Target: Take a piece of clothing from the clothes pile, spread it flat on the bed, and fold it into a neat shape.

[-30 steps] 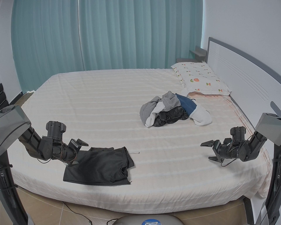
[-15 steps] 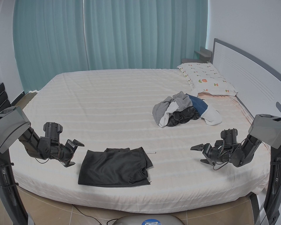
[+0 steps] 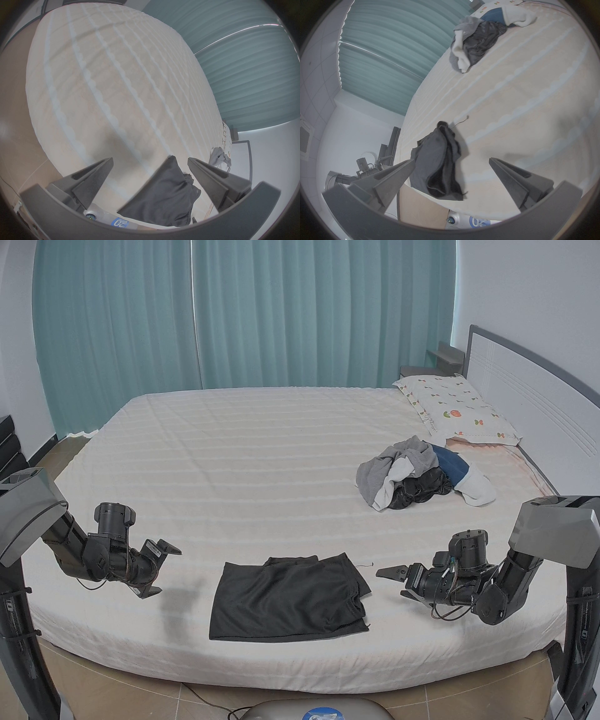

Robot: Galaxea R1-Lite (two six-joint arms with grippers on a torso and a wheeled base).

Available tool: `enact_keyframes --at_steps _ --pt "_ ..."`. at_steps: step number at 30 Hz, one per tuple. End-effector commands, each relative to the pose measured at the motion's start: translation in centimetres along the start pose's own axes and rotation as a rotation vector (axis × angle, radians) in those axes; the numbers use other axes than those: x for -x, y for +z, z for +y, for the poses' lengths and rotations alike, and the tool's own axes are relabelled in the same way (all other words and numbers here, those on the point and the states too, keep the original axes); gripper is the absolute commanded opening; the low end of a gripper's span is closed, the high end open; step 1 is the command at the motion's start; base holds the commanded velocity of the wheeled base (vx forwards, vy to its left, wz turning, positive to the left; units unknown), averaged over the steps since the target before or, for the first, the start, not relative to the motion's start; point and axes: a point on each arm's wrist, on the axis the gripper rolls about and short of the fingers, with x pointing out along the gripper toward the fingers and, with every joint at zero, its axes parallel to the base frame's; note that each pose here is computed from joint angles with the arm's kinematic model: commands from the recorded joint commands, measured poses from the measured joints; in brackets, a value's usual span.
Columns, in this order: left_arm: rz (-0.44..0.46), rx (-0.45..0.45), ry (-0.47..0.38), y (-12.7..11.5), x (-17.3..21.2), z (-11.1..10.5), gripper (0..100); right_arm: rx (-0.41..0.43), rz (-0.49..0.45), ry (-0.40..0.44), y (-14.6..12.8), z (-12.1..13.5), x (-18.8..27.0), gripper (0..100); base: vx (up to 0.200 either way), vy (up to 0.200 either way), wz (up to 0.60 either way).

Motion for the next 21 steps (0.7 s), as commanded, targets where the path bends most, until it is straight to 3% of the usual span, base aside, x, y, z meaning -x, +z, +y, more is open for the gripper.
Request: enact_keyframes --at_steps 1,3,14,21 --pt "0.002 -0.001 0.005 0.0 -0.2 0.1 100 0.024 0.032 0.015 -1.3 1.1 -0.4 100 0.000 0.200 0.00" --pt "0.004 -0.006 0.009 -0.1 -0.3 0.2 100 0.036 0.030 0.013 -1.6 1.4 -0.6 100 0.000 0.200 0.00" --pt "0.011 -0.042 0.026 -0.5 -0.4 0.6 100 0.077 0.049 -0.026 -2.2 1.1 -0.5 100 0.000 0.000 0.00" --pt "0.010 -0.045 0.029 -0.5 -0.5 0.6 100 0.116 0.053 -0.102 -1.9 -0.1 0.1 100 0.000 0.000 0.00"
